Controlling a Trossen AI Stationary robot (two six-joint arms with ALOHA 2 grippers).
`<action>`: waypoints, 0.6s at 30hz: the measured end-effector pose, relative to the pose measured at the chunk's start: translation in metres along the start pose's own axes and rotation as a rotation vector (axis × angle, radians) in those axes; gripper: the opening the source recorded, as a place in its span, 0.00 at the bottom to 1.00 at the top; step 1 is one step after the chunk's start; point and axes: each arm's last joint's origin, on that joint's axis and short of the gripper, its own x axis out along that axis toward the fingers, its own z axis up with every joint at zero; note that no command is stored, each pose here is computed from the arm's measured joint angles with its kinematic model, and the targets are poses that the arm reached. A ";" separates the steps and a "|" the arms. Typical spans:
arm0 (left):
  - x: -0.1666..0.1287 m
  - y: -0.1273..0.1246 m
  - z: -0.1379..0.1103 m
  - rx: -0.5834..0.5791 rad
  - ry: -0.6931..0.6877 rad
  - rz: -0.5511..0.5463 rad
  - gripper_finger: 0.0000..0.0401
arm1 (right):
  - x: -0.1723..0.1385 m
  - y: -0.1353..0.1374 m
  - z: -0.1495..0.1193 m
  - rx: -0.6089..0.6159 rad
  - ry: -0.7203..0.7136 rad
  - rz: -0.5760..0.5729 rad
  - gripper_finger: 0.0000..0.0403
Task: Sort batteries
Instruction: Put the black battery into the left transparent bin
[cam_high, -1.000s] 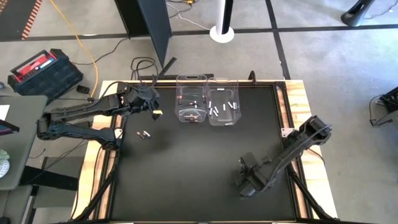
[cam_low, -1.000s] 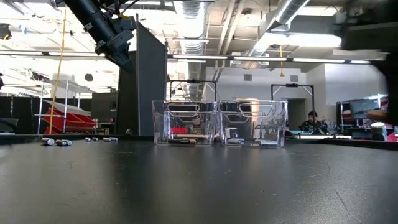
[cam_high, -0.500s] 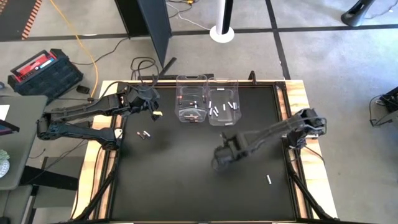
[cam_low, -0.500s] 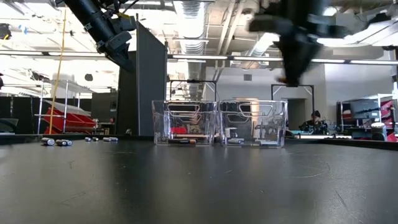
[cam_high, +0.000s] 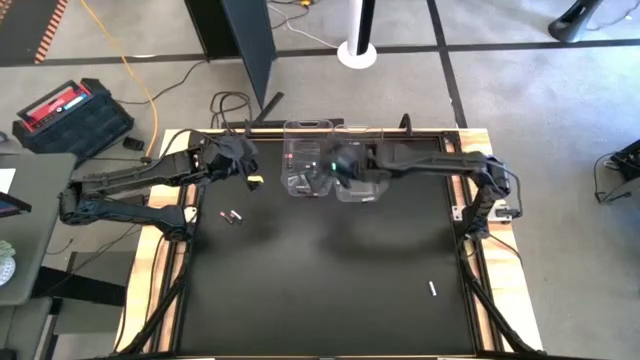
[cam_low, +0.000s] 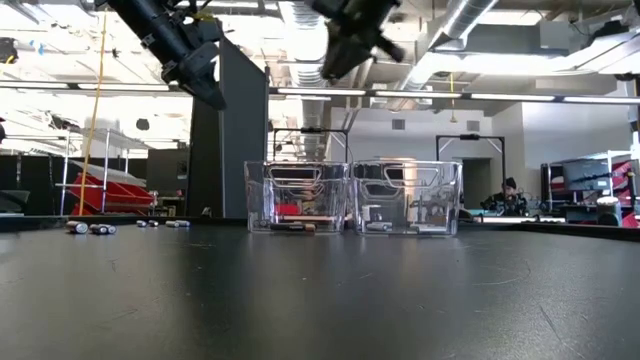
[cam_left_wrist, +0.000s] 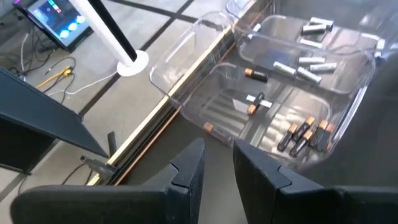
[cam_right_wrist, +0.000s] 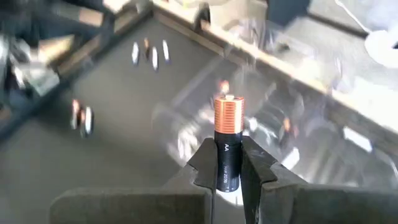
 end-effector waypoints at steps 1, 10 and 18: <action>0.000 0.000 0.001 -0.003 -0.006 0.000 0.21 | 0.010 -0.002 0.007 0.011 -0.029 0.012 0.12; 0.002 0.001 0.007 0.021 -0.066 0.012 0.21 | 0.107 -0.029 0.020 0.115 0.037 0.110 0.12; 0.014 0.002 0.005 0.065 -0.018 0.015 0.21 | 0.178 -0.031 0.008 0.096 0.219 0.039 0.12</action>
